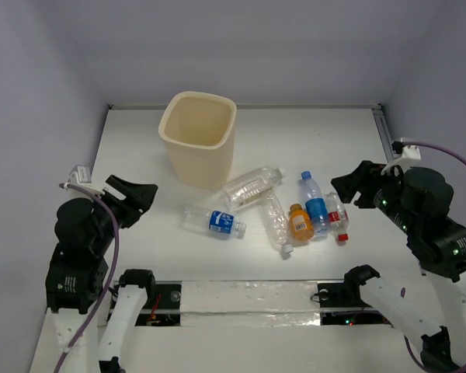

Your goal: Put the plastic bottles in the bin

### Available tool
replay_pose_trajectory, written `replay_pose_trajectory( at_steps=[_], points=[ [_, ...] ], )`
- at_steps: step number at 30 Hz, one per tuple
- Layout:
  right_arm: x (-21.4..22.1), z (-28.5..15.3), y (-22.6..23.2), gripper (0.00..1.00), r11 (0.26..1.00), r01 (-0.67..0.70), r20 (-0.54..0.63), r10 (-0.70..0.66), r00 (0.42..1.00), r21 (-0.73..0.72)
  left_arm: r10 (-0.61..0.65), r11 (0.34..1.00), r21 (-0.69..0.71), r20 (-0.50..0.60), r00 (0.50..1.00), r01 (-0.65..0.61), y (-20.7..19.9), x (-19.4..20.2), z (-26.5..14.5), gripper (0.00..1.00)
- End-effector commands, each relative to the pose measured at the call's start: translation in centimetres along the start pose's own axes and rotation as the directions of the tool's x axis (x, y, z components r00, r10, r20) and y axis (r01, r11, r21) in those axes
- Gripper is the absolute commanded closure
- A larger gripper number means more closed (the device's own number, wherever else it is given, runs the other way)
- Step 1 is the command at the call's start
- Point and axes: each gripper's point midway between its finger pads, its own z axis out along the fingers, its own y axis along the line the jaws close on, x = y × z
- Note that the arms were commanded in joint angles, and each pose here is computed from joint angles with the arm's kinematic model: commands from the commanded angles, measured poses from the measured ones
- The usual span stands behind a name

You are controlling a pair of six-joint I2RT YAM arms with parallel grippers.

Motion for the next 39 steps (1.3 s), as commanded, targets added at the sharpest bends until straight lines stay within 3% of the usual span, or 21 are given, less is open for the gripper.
replay_pose_trajectory(
  at_steps=[1,2,5,9,10,13,16,26,27,29,32,33,35,36,38,39],
  points=[
    [0.5,-0.3,0.8,0.36,0.998,0.021,-0.01,-0.022,1.0,-0.057,-0.014,1.0,0.007,-0.043,0.999,0.015,0.0,0.8,0.4,0.37],
    [0.8,-0.3,1.2,0.58,0.996,0.022,-0.021,-0.024,0.999,-0.083,-0.019,1.0,-0.014,-0.064,0.998,0.018,0.4,1.2,0.5,0.37],
    [2.0,0.3,1.7,1.0,0.991,0.036,-0.064,-0.045,0.997,-0.129,-0.034,0.999,0.008,-0.118,0.992,0.035,0.6,2.7,0.6,0.45],
    [2.6,1.2,1.9,1.0,0.988,0.047,-0.083,-0.06,0.995,-0.149,-0.1,0.993,0.031,-0.219,0.97,0.11,1.5,5.9,1.6,0.72],
    [2.7,1.4,2.1,1.0,0.985,0.044,-0.078,-0.058,0.995,-0.164,-0.118,0.993,-0.002,-0.249,0.961,0.121,2.7,7.0,2.1,0.85],
    [3.6,2.8,3.2,1.0,0.975,0.016,-0.121,-0.043,0.992,-0.222,-0.175,0.984,-0.076,-0.294,0.939,0.16,5.6,9.8,3.2,1.0],
    [4.7,4.0,3.7,1.0,0.968,0.002,-0.177,-0.048,0.983,-0.249,-0.221,0.973,-0.124,-0.285,0.933,0.193,7.5,11.1,3.2,1.0],
    [6.6,5.8,2.5,1.0,0.974,0.049,-0.222,-0.1,0.97,-0.222,-0.199,0.947,-0.298,-0.256,0.946,0.119,10.1,10.1,4.4,1.0],
    [6.8,6.0,2.6,0.93,0.973,0.045,-0.228,-0.097,0.969,-0.225,-0.22,0.936,-0.327,-0.255,0.942,0.13,10.6,10.2,5.2,0.98],
    [7.0,6.1,2.9,0.87,0.97,0.045,-0.24,-0.103,0.965,-0.237,-0.225,0.935,-0.327,-0.248,0.942,0.137,10.9,10.3,5.8,0.91],
    [7.5,6.4,2.5,0.55,0.97,0.066,-0.253,-0.126,0.959,-0.234,-0.248,0.922,-0.36,-0.258,0.934,0.145,11.8,11.5,7.2,0.69],
    [7.8,6.5,2.4,0.48,0.971,0.069,-0.26,-0.13,0.957,-0.231,-0.274,0.913,-0.371,-0.252,0.928,0.169,12.0,11.9,7.5,0.56],
    [8.2,6.6,2.4,0.4,0.969,0.077,-0.271,-0.142,0.952,-0.237,-0.257,0.912,-0.386,-0.278,0.926,0.137,12.6,14.0,8.4,0.49],
    [8.4,6.7,2.4,0.34,0.968,0.079,-0.279,-0.146,0.949,-0.237,-0.25,0.904,-0.411,-0.284,0.926,0.118,12.9,14.6,8.7,0.4],
    [8.5,6.8,2.4,0.29,0.967,0.084,-0.284,-0.153,0.947,-0.241,-0.263,0.892,-0.431,-0.25,0.932,0.136,12.2,14.9,9.4,0.31],
    [8.7,6.8,2.3,0.24,0.966,0.087,-0.287,-0.158,0.945,-0.244,-0.244,0.898,-0.43,-0.305,0.921,0.096,11.5,16.6,9.5,0.28]
  ],
)
